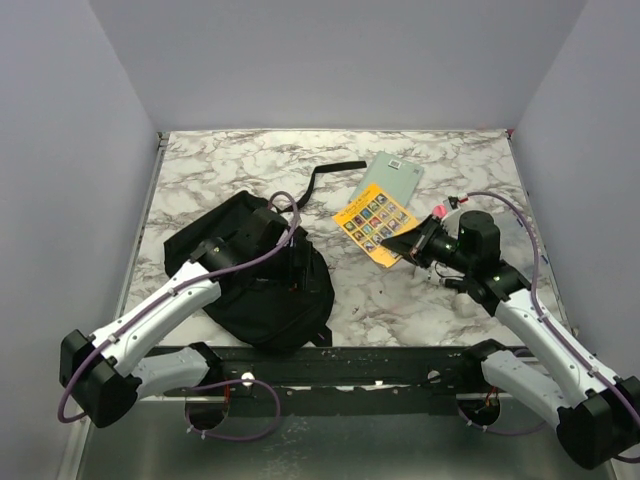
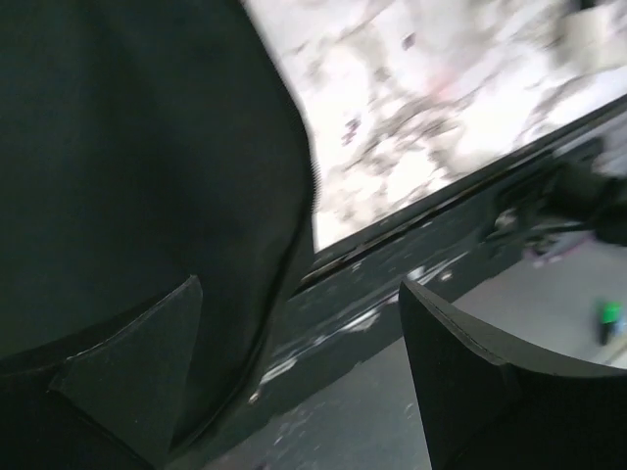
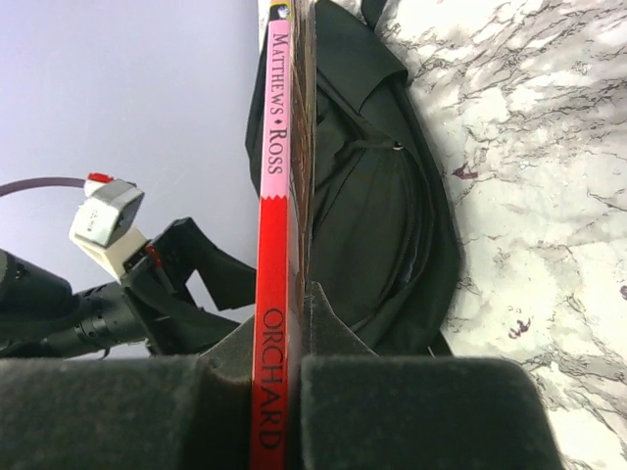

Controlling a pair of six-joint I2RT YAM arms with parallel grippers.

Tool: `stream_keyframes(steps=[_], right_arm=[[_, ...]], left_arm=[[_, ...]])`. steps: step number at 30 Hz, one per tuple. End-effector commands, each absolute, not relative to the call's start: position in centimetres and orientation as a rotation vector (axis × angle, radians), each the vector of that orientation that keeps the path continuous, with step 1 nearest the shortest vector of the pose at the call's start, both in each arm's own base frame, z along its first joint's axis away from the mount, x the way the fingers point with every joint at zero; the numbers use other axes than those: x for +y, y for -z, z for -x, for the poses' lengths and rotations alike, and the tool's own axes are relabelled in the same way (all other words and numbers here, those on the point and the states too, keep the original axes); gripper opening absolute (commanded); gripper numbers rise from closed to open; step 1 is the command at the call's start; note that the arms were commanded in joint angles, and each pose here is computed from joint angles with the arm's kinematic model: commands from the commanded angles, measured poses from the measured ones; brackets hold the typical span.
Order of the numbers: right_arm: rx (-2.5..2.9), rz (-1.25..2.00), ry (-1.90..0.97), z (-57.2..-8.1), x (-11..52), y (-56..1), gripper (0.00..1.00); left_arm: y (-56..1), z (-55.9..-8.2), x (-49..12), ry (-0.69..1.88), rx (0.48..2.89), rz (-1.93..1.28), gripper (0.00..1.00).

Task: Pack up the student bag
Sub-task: Pick up the book from the center of the board.

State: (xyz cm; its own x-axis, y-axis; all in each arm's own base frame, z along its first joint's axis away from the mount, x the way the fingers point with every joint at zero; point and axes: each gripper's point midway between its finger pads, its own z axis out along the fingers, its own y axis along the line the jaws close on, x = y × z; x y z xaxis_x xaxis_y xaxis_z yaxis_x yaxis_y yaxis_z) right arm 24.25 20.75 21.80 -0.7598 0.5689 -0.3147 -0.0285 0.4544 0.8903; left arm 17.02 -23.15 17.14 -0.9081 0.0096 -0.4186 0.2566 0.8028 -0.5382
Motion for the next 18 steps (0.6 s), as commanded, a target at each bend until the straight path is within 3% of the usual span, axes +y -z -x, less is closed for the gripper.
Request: stream_keyframes(steps=[1, 11, 13, 16, 18], right_arm=[[2.113, -0.36, -1.343, -23.9, 21.3, -23.1, 0.0], [2.136, -0.367, -1.346, -23.4, 21.3, -22.0, 0.0], [2.142, -0.362, -1.335, -23.4, 21.2, -21.7, 0.0], [2.166, -0.351, -1.293, -23.4, 21.0, -20.9, 0.0], [2.188, -0.334, -1.26, -23.4, 20.8, -20.4, 0.0]], left_arm=[[-14.4, -14.4, -18.8, 0.504, 2.789, -0.367, 0.84], [-10.7, -14.1, -17.9, 0.126, 2.866, -0.502, 0.8], [-10.6, -14.4, -17.8, 0.081, 2.869, -0.512, 0.7], [-11.4, -14.9, -18.1, 0.083, 2.846, -0.517, 0.42], [-12.5, -15.4, -18.1, 0.096, 2.805, -0.503, 0.3]])
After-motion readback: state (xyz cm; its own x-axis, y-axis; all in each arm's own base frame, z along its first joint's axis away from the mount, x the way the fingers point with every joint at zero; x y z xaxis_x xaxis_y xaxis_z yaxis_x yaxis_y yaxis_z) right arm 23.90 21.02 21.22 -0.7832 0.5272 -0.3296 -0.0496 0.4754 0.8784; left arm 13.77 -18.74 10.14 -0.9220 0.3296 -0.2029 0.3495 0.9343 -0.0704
